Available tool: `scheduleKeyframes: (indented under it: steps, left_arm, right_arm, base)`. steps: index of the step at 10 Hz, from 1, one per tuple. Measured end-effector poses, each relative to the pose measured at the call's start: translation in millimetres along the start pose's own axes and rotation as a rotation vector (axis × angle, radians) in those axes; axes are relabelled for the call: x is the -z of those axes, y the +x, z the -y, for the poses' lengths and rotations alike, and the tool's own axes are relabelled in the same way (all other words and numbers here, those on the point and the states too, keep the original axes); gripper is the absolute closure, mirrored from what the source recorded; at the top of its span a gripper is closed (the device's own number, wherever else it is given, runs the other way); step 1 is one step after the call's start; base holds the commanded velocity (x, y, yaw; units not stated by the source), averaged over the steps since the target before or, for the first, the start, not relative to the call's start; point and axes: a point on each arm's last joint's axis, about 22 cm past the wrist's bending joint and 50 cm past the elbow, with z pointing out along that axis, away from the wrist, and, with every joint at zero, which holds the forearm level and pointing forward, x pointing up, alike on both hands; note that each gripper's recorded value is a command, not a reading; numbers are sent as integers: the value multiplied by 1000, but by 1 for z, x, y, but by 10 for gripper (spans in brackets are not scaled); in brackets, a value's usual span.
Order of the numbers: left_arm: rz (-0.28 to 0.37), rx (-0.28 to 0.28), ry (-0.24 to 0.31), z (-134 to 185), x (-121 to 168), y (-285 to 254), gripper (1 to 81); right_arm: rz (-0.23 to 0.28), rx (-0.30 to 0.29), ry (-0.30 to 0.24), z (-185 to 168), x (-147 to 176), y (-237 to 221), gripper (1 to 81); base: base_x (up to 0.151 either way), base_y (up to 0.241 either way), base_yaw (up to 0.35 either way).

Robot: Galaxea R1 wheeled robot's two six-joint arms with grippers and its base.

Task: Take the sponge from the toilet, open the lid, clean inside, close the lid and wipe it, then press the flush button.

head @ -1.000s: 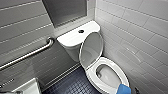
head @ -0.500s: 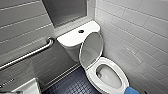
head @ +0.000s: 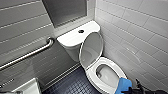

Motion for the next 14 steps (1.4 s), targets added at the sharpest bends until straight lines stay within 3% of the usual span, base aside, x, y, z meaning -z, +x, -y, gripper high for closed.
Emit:
scheduleKeyframes:
  steps: [3, 6, 8, 10, 14]
  left_arm:
    - [0, -1, 0, 0, 0, 0, 10]
    - [0, -1, 0, 0, 0, 0, 10]
    - [0, -1, 0, 0, 0, 0, 10]
    - [0, -1, 0, 0, 0, 0, 10]
    - [0, 0, 0, 0, 0, 0, 10]
  right_arm:
    - [115, 92, 4, 61, -66, -16, 811]
    - [154, 159, -24, 105, -118, -10, 811]
    - [146, 190, -36, 127, -146, 0, 811]
    - [99, 189, -46, 132, -166, 23, 811]
    - [-23, 183, 39, 163, -201, 71, 811]
  base:
    - [0, 0, 0]
    - [0, 0, 0]
    - [0, 0, 0]
    - [0, 0, 0]
    - [0, 0, 0]
